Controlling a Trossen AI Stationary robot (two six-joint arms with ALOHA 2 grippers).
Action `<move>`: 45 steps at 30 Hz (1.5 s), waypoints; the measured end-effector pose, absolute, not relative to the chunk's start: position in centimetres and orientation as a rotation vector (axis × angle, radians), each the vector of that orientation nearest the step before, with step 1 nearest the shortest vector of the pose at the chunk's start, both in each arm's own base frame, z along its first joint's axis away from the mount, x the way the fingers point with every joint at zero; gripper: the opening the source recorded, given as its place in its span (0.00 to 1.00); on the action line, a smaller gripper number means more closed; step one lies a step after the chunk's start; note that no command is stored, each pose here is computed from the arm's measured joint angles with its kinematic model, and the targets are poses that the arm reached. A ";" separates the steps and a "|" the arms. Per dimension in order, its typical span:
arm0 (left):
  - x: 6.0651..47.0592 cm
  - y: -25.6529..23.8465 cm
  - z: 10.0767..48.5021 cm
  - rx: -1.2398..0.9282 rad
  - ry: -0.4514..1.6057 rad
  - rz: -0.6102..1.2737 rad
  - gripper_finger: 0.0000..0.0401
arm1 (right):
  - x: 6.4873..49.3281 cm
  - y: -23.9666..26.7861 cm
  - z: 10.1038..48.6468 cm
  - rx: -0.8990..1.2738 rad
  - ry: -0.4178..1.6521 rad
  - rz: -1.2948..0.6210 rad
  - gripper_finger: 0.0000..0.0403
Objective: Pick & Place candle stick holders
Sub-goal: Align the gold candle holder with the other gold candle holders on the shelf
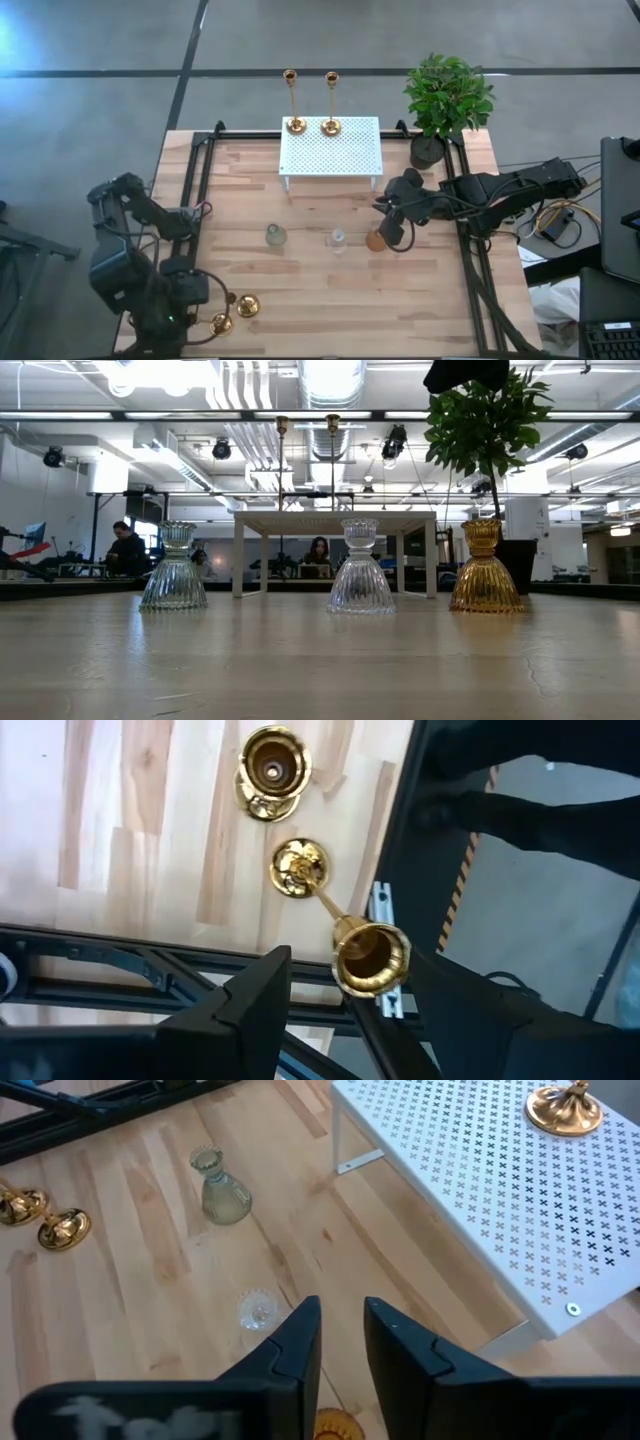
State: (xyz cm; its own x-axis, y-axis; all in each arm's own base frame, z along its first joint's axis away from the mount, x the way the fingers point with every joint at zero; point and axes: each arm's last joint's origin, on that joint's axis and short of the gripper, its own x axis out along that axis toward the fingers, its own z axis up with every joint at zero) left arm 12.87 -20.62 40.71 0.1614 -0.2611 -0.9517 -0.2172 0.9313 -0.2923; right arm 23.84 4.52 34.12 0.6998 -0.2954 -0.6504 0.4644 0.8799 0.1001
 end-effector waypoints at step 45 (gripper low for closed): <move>13.1 -21.2 37.9 -0.365 1.483 -0.010 0.41 | 23.9 4.5 34.1 0.259 0.675 -0.428 0.16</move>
